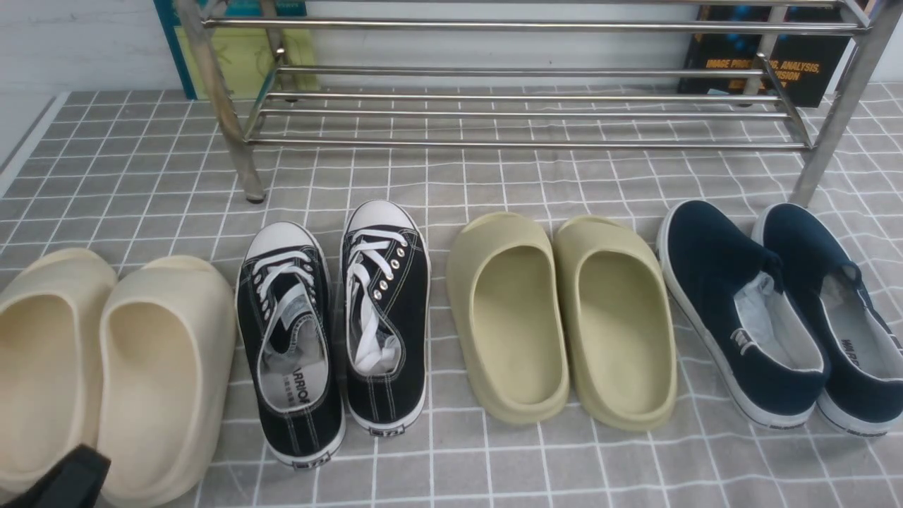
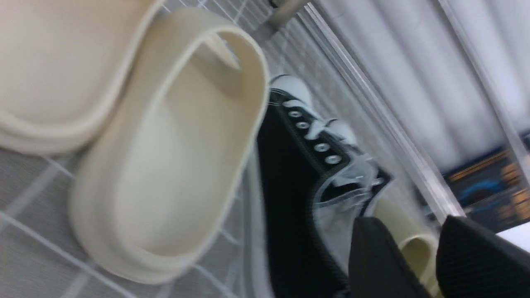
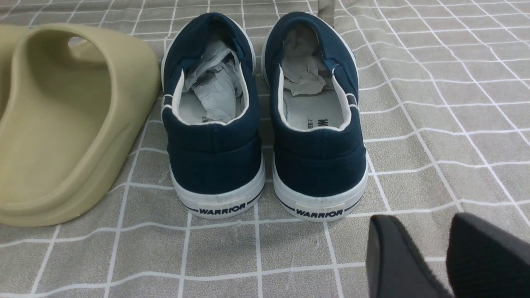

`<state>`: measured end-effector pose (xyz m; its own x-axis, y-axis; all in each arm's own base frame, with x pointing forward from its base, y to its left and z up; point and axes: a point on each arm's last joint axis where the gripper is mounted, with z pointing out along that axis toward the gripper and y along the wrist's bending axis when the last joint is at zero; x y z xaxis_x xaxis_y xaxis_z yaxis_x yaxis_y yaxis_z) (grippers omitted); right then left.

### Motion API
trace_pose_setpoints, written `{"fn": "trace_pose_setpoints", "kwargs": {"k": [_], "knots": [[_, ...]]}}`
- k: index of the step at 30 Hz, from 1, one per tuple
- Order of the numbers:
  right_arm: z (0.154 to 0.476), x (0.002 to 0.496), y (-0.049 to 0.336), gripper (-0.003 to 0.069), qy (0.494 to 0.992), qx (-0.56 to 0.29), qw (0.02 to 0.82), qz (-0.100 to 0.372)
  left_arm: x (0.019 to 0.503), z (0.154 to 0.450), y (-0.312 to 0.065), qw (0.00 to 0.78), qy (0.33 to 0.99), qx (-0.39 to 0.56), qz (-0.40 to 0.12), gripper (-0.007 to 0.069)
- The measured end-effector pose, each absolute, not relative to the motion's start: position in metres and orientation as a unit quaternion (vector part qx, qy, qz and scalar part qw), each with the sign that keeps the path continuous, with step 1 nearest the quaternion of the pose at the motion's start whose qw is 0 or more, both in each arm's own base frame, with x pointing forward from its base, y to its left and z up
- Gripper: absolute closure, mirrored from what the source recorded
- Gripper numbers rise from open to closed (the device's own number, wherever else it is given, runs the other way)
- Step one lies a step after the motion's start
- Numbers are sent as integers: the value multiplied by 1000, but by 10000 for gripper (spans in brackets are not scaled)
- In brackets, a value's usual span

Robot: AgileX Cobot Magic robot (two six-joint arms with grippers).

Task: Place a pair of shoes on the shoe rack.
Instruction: Use the left arm to grab the shoe closest to it

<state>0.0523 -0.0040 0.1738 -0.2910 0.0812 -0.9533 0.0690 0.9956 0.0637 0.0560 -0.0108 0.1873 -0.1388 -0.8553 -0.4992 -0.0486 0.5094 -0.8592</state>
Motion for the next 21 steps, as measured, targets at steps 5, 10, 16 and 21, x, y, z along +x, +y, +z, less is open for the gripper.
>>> {"fn": "trace_pose_setpoints", "kwargs": {"k": [5, 10, 16, 21], "knots": [[174, 52, -4, 419, 803, 47, 594, 5, 57, 197, -10, 506, 547, -450, -493, 386], [174, 52, -4, 419, 803, 47, 594, 5, 57, 201, -5, 495, 492, -489, -523, 386], [174, 52, -4, 419, 803, 47, 594, 5, 57, 202, -1, 508, 474, -499, -519, 386], [174, 52, -4, 419, 803, 47, 594, 5, 49, 239, -11, 587, 557, -359, -466, 393]]}}
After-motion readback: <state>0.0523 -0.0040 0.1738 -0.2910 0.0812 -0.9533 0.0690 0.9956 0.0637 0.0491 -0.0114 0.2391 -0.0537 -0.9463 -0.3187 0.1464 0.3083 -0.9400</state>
